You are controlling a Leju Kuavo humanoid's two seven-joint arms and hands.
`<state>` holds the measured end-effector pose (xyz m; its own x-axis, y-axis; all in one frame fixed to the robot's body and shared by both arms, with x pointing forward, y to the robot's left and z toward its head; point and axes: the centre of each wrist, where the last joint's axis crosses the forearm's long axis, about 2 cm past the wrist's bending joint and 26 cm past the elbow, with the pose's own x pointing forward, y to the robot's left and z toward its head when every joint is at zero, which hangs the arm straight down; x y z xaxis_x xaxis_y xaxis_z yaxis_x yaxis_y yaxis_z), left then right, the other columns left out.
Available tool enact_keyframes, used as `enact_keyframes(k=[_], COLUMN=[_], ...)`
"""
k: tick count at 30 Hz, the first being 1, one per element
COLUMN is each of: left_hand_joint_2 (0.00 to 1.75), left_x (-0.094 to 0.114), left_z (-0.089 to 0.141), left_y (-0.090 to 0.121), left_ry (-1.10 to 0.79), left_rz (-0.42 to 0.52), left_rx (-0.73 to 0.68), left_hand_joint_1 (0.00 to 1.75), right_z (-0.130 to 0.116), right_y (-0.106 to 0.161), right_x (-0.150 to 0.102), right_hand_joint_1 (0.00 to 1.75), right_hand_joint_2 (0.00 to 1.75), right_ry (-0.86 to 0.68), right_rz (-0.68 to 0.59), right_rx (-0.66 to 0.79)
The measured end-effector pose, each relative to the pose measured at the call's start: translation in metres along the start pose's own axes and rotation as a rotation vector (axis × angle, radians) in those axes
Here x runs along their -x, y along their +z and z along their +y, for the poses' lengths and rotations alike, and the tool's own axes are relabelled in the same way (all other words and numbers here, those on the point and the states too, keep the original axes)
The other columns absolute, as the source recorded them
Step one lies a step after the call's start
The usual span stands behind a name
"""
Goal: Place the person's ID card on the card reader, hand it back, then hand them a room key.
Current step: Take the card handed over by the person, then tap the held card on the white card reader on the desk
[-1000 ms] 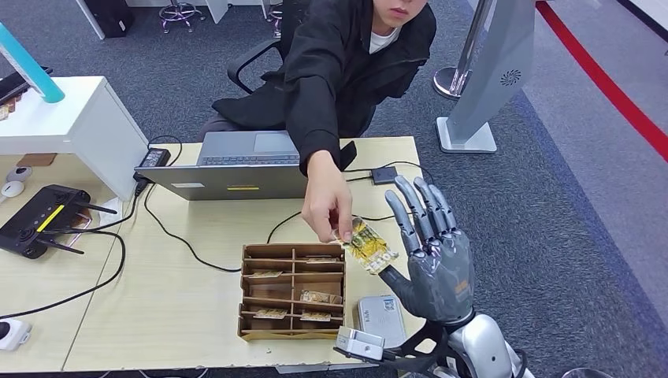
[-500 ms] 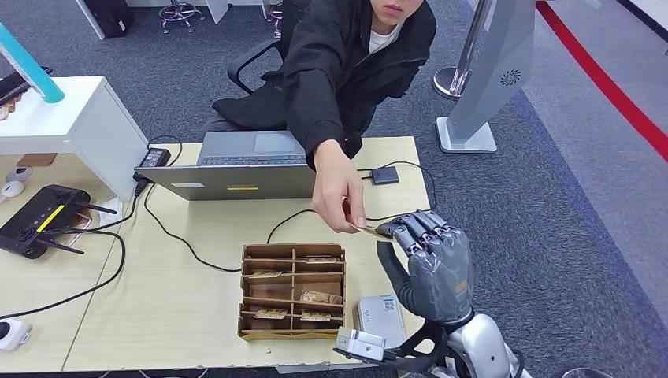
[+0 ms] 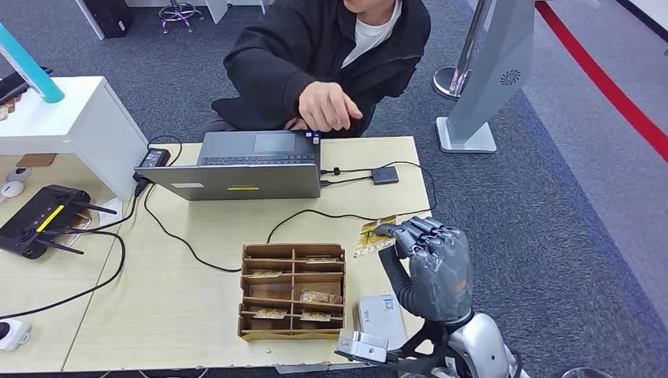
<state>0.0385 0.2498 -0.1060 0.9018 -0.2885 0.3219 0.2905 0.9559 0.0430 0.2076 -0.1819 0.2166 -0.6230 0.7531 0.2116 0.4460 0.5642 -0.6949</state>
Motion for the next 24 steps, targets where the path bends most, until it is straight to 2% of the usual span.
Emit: enact_keyframes(k=[9,15,19,24], left_hand_joint_2=[0.0,0.0,0.0,0.0], left_x=[0.031,0.072,0.096,0.105], left_z=[0.021,0.048,0.066,0.074], left_y=[0.025,0.066,0.096,0.114], left_ry=[0.096,0.275,0.353,0.376], left_rz=[0.044,0.09,0.115,0.13], left_rx=[0.211,0.381,0.342,0.277], left_hand_joint_1=[0.0,0.0,0.0,0.0], right_z=[0.004,0.015,0.024,0.03], right_y=[0.003,0.015,0.026,0.035], right_x=[0.0,0.001,0.002,0.002], right_hand_joint_1=[1.75,1.75,1.75,1.75], right_hand_joint_2=[1.75,1.75,1.75,1.75], right_ry=[-0.163,-0.316,-0.377,-0.399], right_rz=[0.023,0.06,0.097,0.126], right_rx=[-0.043,-0.114,-0.168,-0.206])
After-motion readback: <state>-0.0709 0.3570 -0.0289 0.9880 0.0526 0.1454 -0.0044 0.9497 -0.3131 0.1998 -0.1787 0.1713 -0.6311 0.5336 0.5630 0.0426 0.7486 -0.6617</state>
